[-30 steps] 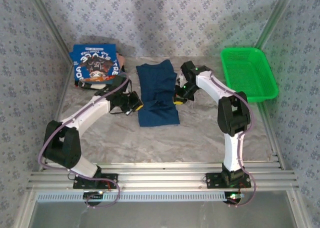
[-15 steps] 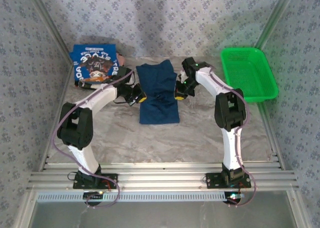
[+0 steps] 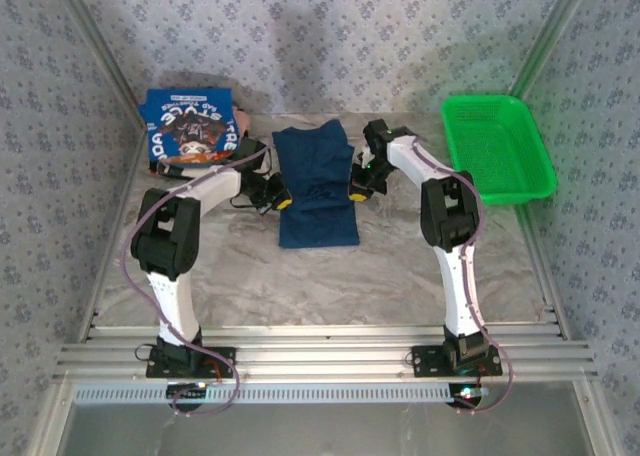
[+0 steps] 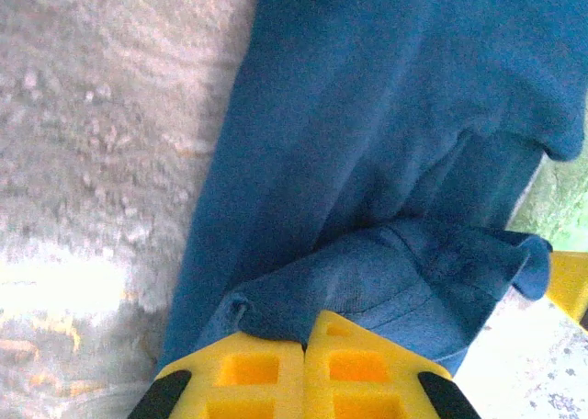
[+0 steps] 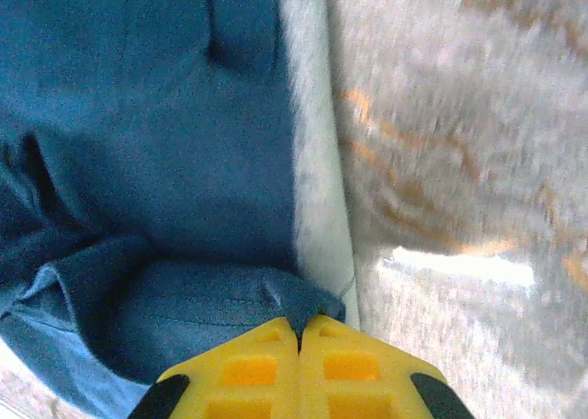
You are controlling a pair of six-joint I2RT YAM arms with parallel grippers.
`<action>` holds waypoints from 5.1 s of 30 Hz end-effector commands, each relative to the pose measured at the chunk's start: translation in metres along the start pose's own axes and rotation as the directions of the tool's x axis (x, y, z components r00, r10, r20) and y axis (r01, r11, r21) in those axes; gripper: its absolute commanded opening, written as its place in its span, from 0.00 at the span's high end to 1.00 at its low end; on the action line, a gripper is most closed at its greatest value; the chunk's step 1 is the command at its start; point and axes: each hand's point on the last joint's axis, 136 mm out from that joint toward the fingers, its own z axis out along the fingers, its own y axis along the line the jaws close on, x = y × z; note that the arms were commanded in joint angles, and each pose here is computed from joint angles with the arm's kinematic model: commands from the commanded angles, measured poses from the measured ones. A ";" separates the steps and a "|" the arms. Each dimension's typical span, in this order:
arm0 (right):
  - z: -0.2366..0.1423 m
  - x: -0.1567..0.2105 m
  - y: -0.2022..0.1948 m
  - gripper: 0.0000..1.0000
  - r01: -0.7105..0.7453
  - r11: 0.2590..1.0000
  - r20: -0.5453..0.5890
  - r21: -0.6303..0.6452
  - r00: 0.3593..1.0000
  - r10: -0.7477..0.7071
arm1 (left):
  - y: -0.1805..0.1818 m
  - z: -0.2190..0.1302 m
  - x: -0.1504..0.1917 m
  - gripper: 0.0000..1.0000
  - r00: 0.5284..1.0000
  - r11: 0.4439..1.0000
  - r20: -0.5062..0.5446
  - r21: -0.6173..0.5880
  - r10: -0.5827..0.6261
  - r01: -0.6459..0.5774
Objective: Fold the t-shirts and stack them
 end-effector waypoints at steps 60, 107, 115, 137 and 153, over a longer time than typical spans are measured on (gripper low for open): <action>-0.034 0.134 -0.016 0.38 -0.038 0.957 -0.020 -0.286 0.999 0.033 | 0.019 -0.093 0.113 0.30 0.997 0.994 0.004 0.079 0.071 -0.071; 0.007 0.139 -0.011 1.00 -0.082 0.976 -0.093 -0.203 0.994 0.064 | 0.058 -0.019 0.119 0.99 0.999 0.999 -0.018 0.017 -0.038 0.038; -0.012 0.226 -0.016 1.00 -0.193 0.960 -0.196 -0.204 0.969 0.153 | 0.090 -0.058 0.188 1.00 1.000 0.997 -0.018 -0.079 -0.022 0.020; -0.076 0.269 0.027 1.00 -0.174 0.951 -0.206 -0.256 0.971 0.123 | 0.075 -0.139 0.218 1.00 0.989 0.989 0.061 0.078 -0.134 0.129; -0.105 0.171 0.072 1.00 -0.076 0.959 -0.124 -0.271 0.991 0.044 | -0.010 -0.150 0.138 1.00 0.994 0.965 0.048 0.248 -0.097 0.082</action>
